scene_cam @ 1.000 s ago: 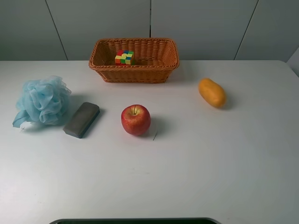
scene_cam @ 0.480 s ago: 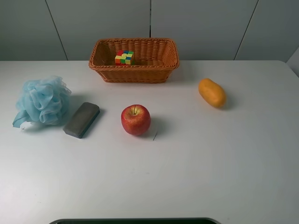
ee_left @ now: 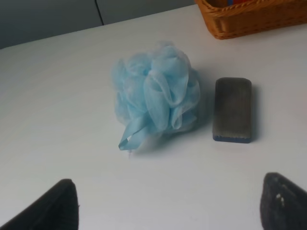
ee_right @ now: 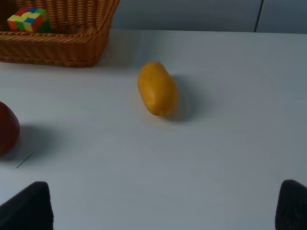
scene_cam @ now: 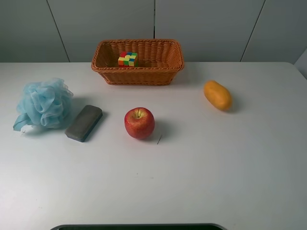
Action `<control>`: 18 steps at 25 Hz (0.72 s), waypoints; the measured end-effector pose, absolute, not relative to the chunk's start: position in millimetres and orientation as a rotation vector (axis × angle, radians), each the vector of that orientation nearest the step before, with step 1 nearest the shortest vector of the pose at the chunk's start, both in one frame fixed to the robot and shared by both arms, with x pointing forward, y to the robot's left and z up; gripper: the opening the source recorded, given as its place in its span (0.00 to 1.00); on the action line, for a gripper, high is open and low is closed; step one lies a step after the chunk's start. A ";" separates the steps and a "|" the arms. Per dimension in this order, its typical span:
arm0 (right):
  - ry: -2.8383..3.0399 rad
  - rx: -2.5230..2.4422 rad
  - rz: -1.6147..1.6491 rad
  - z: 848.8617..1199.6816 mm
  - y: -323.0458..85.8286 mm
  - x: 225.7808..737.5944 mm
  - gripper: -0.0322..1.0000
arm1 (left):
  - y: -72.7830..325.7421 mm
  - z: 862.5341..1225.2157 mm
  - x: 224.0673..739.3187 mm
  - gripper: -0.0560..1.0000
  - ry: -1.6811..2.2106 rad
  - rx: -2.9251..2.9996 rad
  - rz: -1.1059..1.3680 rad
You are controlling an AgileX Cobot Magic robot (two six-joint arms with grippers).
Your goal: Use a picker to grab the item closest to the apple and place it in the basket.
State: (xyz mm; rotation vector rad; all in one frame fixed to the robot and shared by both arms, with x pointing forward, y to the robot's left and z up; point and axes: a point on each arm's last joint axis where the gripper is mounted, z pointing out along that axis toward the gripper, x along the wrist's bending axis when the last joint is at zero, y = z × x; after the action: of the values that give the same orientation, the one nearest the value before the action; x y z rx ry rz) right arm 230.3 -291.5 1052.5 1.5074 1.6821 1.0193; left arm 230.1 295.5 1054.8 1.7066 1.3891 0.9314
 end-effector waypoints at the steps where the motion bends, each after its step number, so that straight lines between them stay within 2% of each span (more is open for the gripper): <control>1: 1.669 1.510 1.016 1052.9 -291.5 230.6 0.71 | 295.5 1054.8 230.1 0.74 1.389 1.707 0.931; 18: 1.637 1.526 1.009 1053.2 -291.3 230.4 0.71 | 295.5 1054.8 230.1 0.74 1.389 1.707 0.931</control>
State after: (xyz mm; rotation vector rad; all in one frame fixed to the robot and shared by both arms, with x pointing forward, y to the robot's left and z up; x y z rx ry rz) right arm 230.4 -291.3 1053.2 1.5265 1.6371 1.0094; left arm 230.1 295.5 1054.8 1.7066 1.3891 0.9314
